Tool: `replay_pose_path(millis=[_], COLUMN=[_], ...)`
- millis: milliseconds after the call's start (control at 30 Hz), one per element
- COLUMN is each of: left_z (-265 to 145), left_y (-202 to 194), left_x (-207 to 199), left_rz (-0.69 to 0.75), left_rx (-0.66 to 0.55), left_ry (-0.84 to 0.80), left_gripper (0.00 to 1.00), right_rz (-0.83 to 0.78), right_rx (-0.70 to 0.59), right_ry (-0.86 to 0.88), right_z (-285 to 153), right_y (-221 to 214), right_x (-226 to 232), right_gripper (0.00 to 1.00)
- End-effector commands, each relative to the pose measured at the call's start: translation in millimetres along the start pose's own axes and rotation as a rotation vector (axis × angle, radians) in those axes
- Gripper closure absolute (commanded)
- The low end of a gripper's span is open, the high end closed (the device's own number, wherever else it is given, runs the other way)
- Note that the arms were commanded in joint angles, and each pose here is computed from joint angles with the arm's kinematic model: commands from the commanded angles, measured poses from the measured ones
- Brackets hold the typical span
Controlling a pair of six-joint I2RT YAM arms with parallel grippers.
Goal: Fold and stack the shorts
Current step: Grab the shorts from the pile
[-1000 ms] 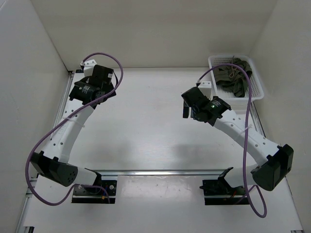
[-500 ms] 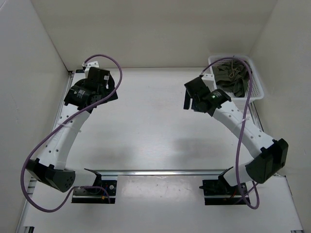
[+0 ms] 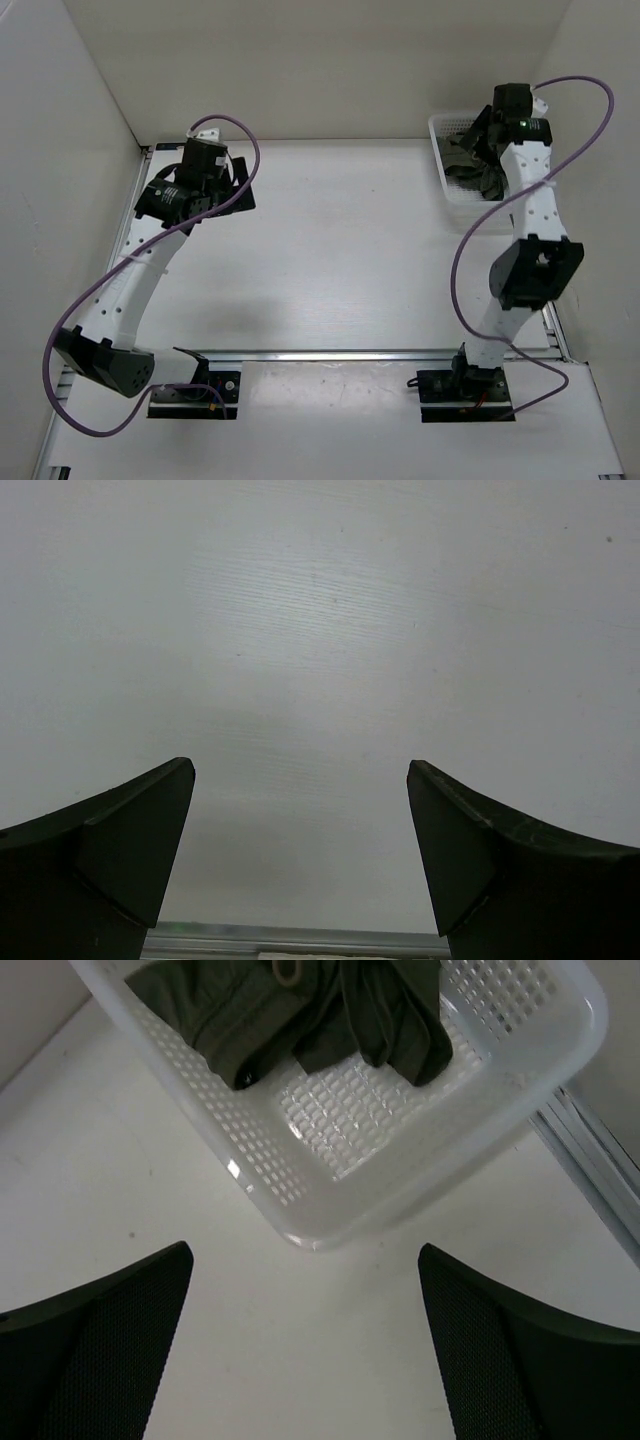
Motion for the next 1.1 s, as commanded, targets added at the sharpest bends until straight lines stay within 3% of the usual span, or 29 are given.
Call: replay_pose_path(millis=[0, 300, 333, 600, 700, 733, 833, 867, 967, 1000, 1067], left_z=[0.7, 45.9, 54.2, 94.2, 103.8, 104.7, 107.6, 108.2, 98.2, 91.1, 83.2], left_y=[10.9, 13.8, 10.9, 6.4, 7.7, 9.7, 6.9, 8.2, 11.0, 10.2, 9.8], left_x=[-15.1, -25.2, -26.4, -34.2, -39.9, -37.1, -37.9, -36.0, -30.3, -30.6, -30.1], left_rz=[0.002, 0.045, 0.036, 0.059, 0.06, 0.053, 0.067, 0.06, 0.037, 0.034, 0.022], left_rx=[-0.018, 0.019, 0.02, 0.113, 0.125, 0.122, 0.139, 0.142, 0.147, 0.148, 0.16], left_ry=[-0.058, 0.003, 0.004, -0.002, -0.005, 0.0, -0.008, -0.009, -0.039, -0.059, -0.096], left_gripper=[0.01, 0.01, 0.01, 0.01, 0.01, 0.01, 0.01, 0.01, 0.01, 0.01, 0.01], right_rz=[0.002, 0.169, 0.172, 0.284, 0.303, 0.302, 0.311, 0.311, 0.311, 0.31, 0.281], right_rx=[0.03, 0.088, 0.047, -0.054, -0.094, -0.101, -0.125, -0.136, -0.175, -0.241, -0.249], right_ry=[0.057, 0.22, 0.245, 0.301, 0.338, 0.35, 0.387, 0.391, 0.403, 0.423, 0.44], right_z=[36.9, 176.0, 193.8, 255.0, 258.2, 257.5, 234.2, 224.3, 167.8, 124.2, 93.4], right_y=[20.1, 38.2, 42.0, 47.1, 55.0, 57.0, 72.2, 77.9, 99.4, 120.8, 119.0], right_x=[7.4, 18.9, 24.7, 38.3, 43.7, 45.1, 47.6, 46.8, 40.3, 36.0, 31.9], right_gripper=[0.02, 0.01, 0.01, 0.11, 0.38, 0.62, 0.94, 1.0, 1.0, 1.0, 1.0])
Point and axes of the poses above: each gripper's point midway between its finger pads, its own z axis out along the fingers, its own x axis along the line the jaws close on, y = z × x, the point moved 4 cm from there along -z, back along the fingers, and after that the axes turned 14 degrees about -z, right-handed, at the moved point
